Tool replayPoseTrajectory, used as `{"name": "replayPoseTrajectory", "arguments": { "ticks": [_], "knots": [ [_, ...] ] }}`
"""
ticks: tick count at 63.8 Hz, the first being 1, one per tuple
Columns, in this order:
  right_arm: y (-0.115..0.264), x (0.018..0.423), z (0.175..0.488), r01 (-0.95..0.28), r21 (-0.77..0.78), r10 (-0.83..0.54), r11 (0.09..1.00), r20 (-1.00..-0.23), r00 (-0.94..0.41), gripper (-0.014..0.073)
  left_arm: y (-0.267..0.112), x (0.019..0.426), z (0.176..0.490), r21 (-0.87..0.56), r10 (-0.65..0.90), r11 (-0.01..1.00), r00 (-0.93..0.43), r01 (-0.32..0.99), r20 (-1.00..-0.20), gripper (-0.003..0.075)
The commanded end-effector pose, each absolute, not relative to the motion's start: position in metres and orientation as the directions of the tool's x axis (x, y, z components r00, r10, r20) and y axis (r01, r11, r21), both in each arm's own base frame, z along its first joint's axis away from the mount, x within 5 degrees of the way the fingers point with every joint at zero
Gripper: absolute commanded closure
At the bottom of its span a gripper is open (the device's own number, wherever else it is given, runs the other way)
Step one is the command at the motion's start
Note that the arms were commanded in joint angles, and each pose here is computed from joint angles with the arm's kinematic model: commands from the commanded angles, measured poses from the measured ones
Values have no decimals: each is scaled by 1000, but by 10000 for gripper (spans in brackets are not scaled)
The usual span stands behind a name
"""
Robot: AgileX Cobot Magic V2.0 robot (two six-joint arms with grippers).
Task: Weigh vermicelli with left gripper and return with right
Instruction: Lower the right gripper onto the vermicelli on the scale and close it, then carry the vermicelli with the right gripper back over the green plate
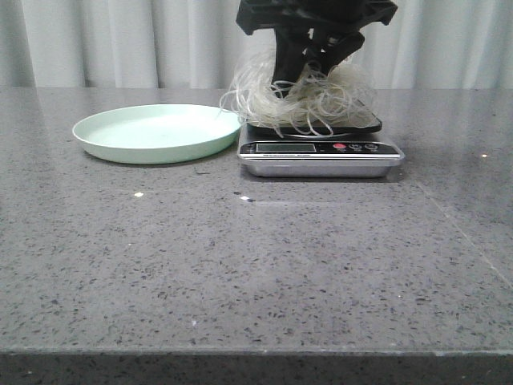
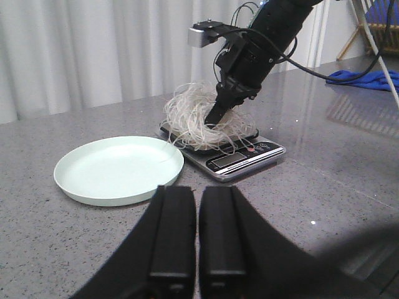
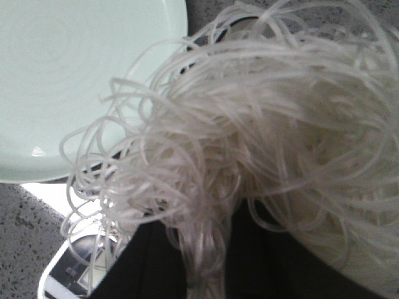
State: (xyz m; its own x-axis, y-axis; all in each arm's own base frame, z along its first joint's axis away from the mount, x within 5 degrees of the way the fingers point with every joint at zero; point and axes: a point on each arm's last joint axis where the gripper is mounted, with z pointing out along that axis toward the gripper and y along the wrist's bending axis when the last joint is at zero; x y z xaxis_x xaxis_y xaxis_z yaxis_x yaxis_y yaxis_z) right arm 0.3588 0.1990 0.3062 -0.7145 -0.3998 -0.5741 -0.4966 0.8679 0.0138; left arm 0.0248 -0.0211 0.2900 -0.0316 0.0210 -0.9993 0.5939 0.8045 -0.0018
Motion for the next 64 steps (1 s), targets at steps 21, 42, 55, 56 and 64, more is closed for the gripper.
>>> {"name": "replayPoseTrajectory", "arguments": {
  "ticks": [21,42,55,56,64],
  "knots": [
    [239,337,436,-596,19,-289,803,-862,-416,456,-20,24,305,-16,-47,805,37,593,-998,575],
    [294,360,376,-649,71,-368,757,-776,-513,444,-20,24,305,-16,-47,805,37,593,-998,575],
    [300,367,342,-647,72,-440,759,-675,-592,113,-20,24,305,-16,-47,805,37,593,-998,575],
    [300,367,342,-647,72,-440,759,-676,-592,84,-20,24,305,-16,-47,805,37,593,-998,575],
    [295,363,358,-647,71,-426,759,-698,-576,-15,-20,24,305,-16,-47,805,37,593,-998,575]
  ]
}}
